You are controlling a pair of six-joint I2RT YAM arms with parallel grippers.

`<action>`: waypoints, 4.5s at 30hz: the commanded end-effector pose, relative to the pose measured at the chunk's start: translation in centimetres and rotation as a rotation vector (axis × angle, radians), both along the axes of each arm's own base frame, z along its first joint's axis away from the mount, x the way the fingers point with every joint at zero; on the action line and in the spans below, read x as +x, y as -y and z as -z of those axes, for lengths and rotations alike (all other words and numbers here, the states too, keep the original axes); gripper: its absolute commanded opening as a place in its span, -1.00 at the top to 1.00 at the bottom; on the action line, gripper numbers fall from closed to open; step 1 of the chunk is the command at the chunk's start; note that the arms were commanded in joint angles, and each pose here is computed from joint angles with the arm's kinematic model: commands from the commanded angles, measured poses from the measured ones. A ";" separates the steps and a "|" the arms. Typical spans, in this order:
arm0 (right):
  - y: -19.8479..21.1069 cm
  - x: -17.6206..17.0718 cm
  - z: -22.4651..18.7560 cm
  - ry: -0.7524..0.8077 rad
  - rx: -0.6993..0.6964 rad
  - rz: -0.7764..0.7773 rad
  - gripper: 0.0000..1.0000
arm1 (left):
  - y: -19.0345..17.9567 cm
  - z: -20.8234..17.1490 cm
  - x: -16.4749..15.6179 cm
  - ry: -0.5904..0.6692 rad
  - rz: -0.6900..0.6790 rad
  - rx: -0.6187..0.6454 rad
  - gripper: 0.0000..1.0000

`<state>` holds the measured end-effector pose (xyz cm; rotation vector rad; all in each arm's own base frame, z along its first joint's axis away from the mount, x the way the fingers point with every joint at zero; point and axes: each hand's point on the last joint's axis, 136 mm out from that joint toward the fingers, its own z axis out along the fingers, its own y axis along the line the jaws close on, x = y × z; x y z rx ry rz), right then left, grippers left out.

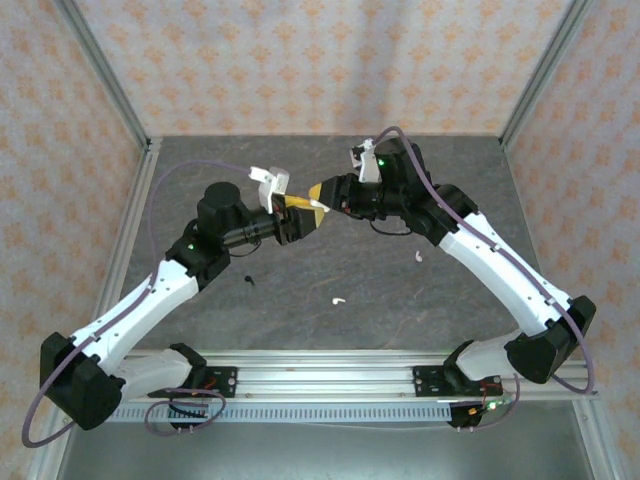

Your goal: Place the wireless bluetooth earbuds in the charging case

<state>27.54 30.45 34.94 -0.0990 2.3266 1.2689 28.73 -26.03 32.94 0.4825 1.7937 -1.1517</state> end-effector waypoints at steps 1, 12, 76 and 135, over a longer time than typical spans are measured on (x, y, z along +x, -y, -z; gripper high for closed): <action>-0.7 -0.4 -1.5 0.020 0.053 -0.030 0.52 | 0.5 -2.8 -0.2 0.069 0.036 -0.051 0.01; -1.4 -0.6 -1.2 -0.034 0.097 -0.039 0.50 | 0.8 -3.4 0.5 0.083 0.026 -0.098 0.30; -0.2 -0.7 -4.3 0.143 0.349 -0.158 0.39 | 1.3 -7.9 -1.8 -0.076 0.146 -0.311 1.00; -0.9 -2.7 -8.6 0.468 0.275 -0.359 0.65 | -1.0 -7.7 -1.8 -0.061 0.154 -0.217 0.29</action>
